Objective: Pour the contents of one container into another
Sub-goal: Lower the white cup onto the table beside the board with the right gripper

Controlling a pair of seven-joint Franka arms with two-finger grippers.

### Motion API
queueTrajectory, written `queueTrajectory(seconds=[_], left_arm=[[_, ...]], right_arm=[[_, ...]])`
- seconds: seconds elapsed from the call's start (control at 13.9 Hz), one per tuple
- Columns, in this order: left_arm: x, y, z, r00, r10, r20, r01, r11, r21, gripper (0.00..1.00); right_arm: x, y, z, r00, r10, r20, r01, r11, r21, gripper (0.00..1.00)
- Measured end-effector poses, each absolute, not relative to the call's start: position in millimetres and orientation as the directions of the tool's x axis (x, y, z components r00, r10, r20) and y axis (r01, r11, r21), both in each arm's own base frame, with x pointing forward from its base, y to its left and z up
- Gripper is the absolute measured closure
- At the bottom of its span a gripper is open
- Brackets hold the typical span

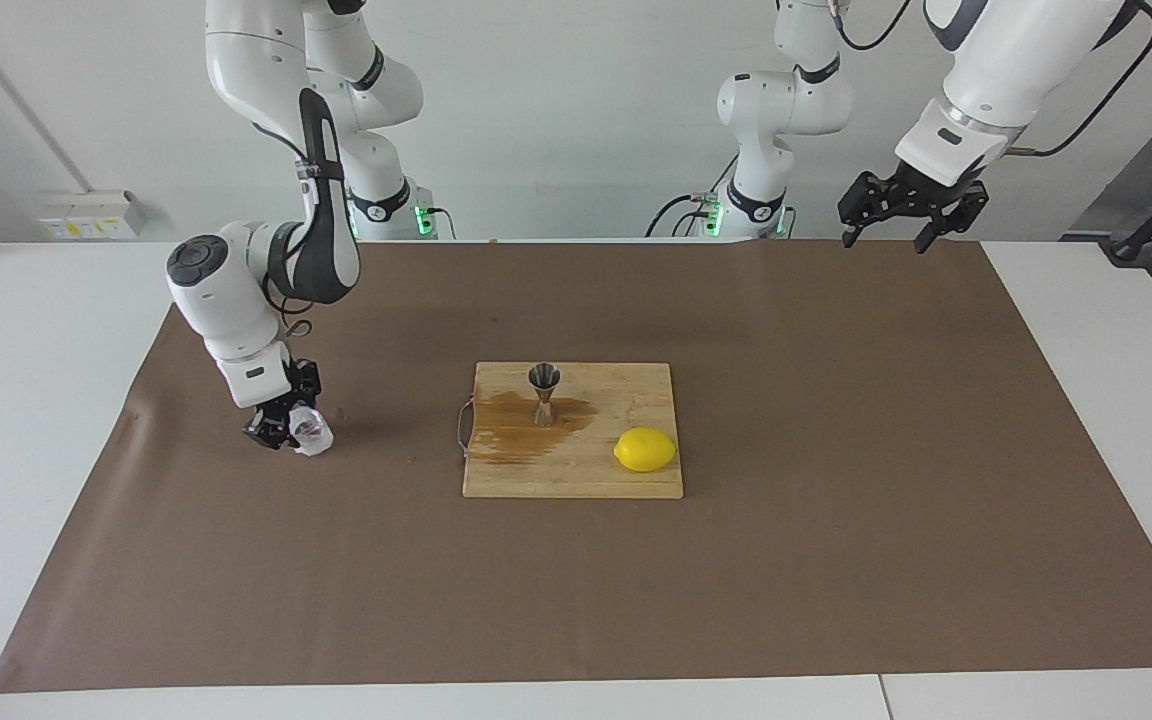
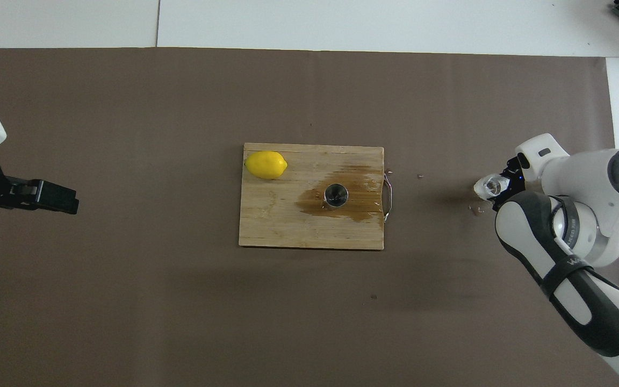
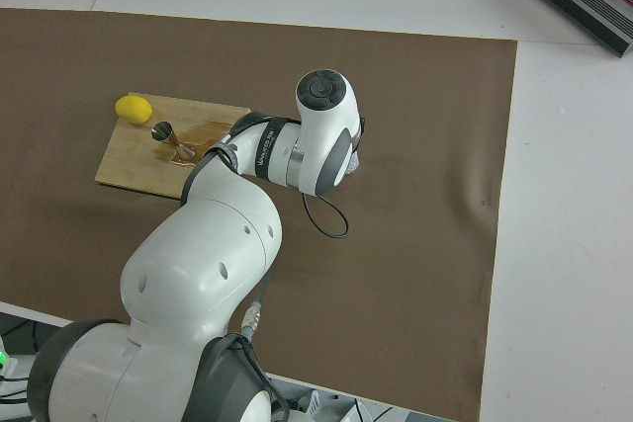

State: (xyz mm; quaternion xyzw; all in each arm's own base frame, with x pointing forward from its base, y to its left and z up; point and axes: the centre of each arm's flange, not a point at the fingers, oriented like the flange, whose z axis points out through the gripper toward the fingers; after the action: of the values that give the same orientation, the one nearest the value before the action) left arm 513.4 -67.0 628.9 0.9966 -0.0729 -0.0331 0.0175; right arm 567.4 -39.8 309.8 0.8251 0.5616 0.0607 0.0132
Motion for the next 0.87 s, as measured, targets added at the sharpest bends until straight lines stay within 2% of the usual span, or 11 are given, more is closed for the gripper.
queueTrajectory(seconds=[0.22, 0.29, 0.58, 0.65, 0.72, 0.87], left_arm=[[513.4, -67.0, 628.9, 0.987, -0.146, -0.064, -0.144, -0.989, 0.04, 0.0], [513.4, -67.0, 628.9, 0.987, -0.146, -0.064, -0.144, -0.989, 0.04, 0.0], [513.4, -67.0, 628.9, 0.987, -0.146, -0.064, -0.144, -0.989, 0.04, 0.0], [513.4, -67.0, 628.9, 0.987, -0.146, -0.064, -0.144, -0.989, 0.04, 0.0], [513.4, -67.0, 628.9, 0.987, -0.146, -0.064, -0.144, -0.989, 0.04, 0.0], [513.4, -67.0, 628.9, 0.987, -0.146, -0.064, -0.144, -0.989, 0.04, 0.0]], right_arm=[[567.2, -39.8, 309.5, 0.387, 0.915, 0.111, 0.915, -0.396, 0.08, 0.48], [567.2, -39.7, 309.6, 0.388, 0.915, 0.112, 0.914, -0.397, 0.08, 0.41], [567.2, -39.5, 309.6, 0.388, 0.915, 0.112, 0.914, -0.398, 0.08, 0.33], [567.2, -39.5, 309.6, 0.388, 0.915, 0.113, 0.914, -0.398, 0.08, 0.28], [567.2, -39.5, 309.5, 0.388, 0.915, 0.113, 0.914, -0.398, 0.079, 0.16], [566.3, -39.0, 308.8, 0.393, 0.913, 0.111, 0.914, -0.401, 0.063, 0.13]])
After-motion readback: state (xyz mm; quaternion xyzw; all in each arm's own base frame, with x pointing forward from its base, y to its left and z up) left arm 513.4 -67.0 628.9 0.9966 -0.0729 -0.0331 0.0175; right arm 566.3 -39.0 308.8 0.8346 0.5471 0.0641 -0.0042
